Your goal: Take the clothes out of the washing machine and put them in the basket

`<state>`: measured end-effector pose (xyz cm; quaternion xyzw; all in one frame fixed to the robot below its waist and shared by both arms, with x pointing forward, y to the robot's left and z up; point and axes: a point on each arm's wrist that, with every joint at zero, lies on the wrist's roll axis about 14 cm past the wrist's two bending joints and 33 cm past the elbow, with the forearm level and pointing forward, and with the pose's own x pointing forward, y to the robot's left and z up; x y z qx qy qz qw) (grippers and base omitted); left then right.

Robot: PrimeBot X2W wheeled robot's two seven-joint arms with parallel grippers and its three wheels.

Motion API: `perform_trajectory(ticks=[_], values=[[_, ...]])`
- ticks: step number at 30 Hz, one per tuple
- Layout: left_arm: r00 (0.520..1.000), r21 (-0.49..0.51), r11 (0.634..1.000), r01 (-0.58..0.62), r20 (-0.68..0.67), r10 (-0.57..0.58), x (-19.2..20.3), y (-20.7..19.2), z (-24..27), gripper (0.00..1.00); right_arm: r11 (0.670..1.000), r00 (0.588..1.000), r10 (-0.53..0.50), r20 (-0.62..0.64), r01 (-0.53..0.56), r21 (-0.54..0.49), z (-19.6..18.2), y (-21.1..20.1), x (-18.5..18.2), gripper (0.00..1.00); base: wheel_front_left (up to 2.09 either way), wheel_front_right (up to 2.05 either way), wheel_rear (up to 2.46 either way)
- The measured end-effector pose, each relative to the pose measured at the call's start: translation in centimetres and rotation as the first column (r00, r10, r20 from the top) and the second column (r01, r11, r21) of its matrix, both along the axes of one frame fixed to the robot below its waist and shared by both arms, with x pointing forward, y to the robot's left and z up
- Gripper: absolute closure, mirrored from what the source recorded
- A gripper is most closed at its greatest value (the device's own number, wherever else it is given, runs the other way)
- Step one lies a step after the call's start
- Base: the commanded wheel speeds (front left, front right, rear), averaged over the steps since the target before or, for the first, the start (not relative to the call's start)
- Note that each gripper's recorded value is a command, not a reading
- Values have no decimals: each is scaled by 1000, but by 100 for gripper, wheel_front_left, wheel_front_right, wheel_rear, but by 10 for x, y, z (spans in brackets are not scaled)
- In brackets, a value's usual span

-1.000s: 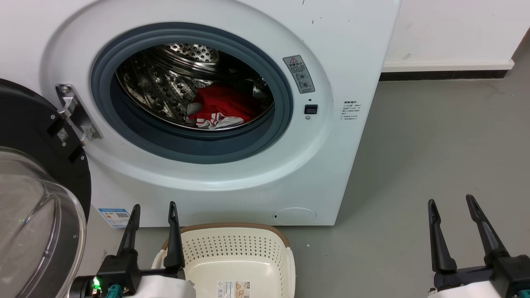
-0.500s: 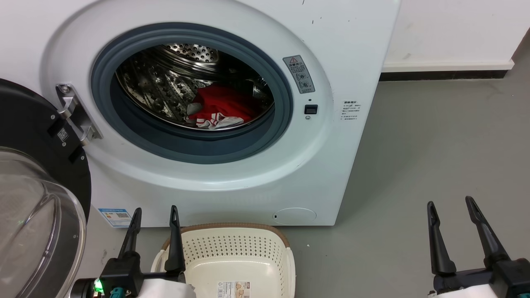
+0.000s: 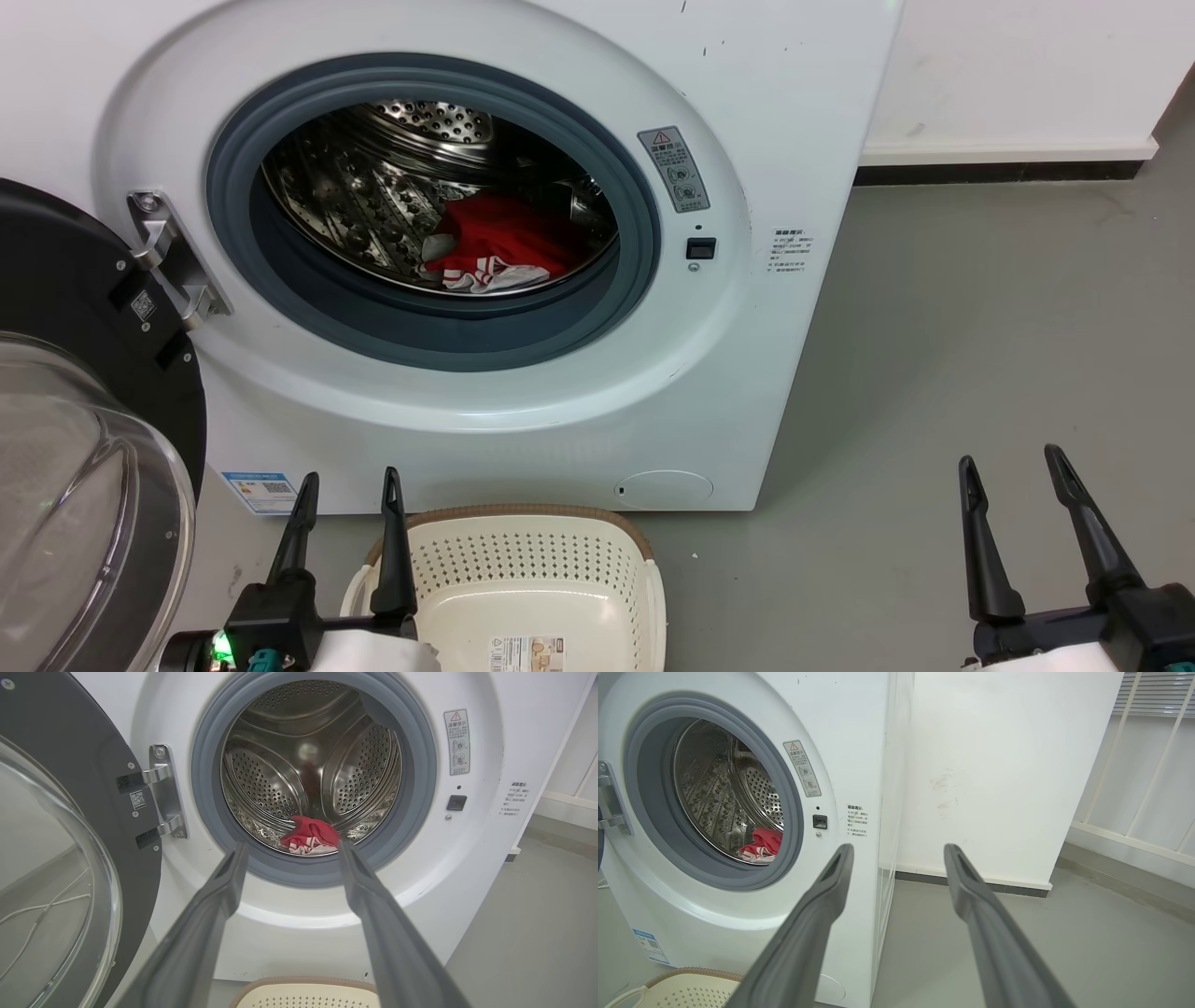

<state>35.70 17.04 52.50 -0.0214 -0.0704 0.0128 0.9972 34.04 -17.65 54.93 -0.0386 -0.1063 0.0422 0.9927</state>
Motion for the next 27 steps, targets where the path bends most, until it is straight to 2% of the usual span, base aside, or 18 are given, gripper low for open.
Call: perform_trajectory(ticks=[14, 20, 27], values=[[1000, 10, 1000, 25, -8, -25, 13, -3, -3, 0, 1000, 1000, -9, -8, 9, 1, -2, -2, -1, 0, 0, 0, 0], [997, 41, 996, 82, 1, -82, 50, -10, 0, 0, 1000, 1000, -16, 0, 16, 0, 0, -4, 8, 0, 0, 0, 0], [992, 77, 991, 111, 46, -115, 118, -10, 16, 0, 999, 999, -38, -8, 38, 1, -2, -11, 26, 0, 0, 0, 0]])
